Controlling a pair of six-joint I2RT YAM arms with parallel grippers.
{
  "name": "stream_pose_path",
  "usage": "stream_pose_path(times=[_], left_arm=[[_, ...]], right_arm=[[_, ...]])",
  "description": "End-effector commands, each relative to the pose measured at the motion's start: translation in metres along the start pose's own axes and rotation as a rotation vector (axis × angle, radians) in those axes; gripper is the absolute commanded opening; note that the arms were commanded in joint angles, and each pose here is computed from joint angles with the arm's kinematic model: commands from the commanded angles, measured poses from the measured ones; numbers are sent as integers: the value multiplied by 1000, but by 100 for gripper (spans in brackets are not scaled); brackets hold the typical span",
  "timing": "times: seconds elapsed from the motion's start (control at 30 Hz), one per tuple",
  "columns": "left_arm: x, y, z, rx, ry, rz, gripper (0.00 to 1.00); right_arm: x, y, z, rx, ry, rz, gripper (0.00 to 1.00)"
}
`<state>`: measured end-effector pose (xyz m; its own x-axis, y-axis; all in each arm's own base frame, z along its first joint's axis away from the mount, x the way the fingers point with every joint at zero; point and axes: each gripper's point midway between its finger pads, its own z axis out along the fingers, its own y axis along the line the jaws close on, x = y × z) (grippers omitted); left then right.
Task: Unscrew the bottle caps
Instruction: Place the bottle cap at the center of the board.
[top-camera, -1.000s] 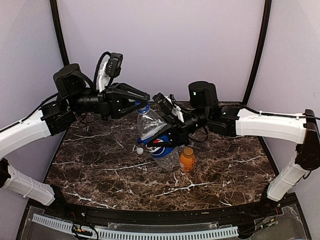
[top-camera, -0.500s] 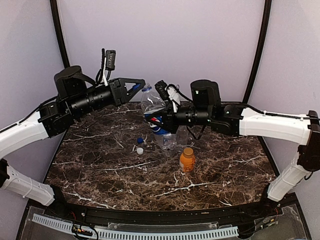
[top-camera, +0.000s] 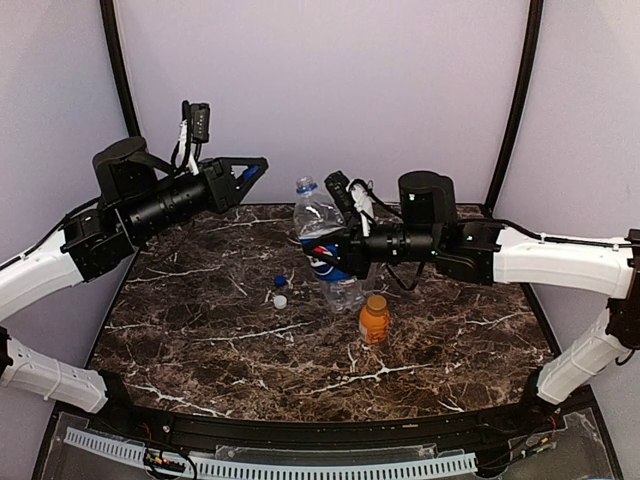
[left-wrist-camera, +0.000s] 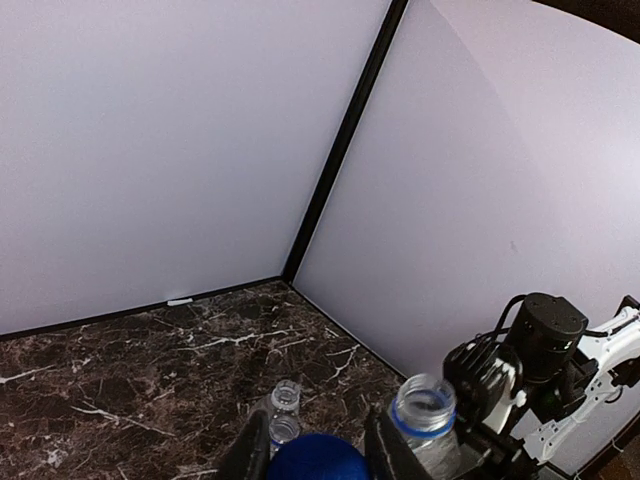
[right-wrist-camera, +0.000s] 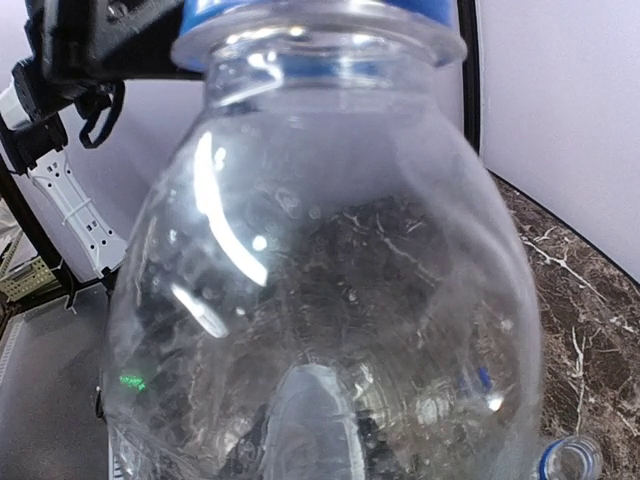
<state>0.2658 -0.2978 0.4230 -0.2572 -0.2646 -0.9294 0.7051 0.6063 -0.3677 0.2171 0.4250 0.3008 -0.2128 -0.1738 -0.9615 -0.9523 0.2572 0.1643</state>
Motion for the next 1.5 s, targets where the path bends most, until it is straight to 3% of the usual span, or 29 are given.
stream_pose_path(times=[0.0, 0.23, 0.77, 1.1, 1.47], left_arm=[[25, 44, -16, -149, 35, 26, 0], [116, 102, -24, -289, 145, 15, 1], [253, 211, 0, -486, 266, -38, 1], [300, 240, 7, -526, 331, -45, 3], [321, 250, 0, -552, 374, -62, 11]], right_arm=[[-44, 6, -41, -40, -158, -7, 6], [-48, 4, -59, -18, -172, -12, 7], [-42, 6, -57, -38, -146, -1, 7], [-35, 3, -55, -33, -128, 6, 7], [-30, 1, -50, -39, -111, 11, 7]])
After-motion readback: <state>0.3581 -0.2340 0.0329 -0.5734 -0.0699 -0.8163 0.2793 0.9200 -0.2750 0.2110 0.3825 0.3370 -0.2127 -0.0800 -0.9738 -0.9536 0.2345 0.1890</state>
